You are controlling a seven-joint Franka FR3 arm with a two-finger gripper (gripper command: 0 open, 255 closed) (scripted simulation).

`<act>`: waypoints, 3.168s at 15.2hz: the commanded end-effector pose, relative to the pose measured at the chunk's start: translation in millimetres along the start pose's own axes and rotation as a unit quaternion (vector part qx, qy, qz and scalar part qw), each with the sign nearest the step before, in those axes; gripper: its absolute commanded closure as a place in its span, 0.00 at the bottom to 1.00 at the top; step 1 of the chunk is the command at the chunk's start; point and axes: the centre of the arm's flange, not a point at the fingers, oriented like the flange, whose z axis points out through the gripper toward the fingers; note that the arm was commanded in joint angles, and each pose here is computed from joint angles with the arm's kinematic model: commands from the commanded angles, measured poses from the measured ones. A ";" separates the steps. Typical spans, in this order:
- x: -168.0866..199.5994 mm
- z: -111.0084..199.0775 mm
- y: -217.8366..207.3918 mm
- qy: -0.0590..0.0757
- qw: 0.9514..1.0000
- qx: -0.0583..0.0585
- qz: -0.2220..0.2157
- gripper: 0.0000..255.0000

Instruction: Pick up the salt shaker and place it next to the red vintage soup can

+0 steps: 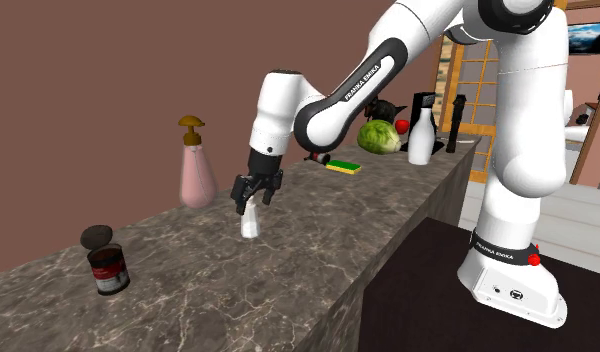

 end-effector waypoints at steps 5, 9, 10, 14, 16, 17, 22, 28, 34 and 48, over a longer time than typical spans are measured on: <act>-1.1 9.4 -0.2 0.000 1.000 0.000 0.000 0.00; -1.1 9.4 -0.2 0.000 1.000 0.000 0.000 1.00; -1.1 9.4 -0.2 0.000 1.000 0.000 0.000 1.00; -1.0 9.5 -0.1 0.000 1.000 0.000 0.000 1.00; -1.1 9.5 -0.1 0.000 1.000 0.000 0.000 1.00; -1.0 9.6 -0.1 0.000 1.000 0.000 0.000 1.00; 4.0 -10.9 -2.8 0.000 1.000 0.000 0.000 1.00; 11.6 -41.4 -6.6 0.000 1.000 0.000 0.000 1.00; 19.3 -71.9 -10.4 0.000 1.000 0.000 0.000 1.00; 37.1 -143.1 -19.4 0.000 1.000 0.000 0.000 1.00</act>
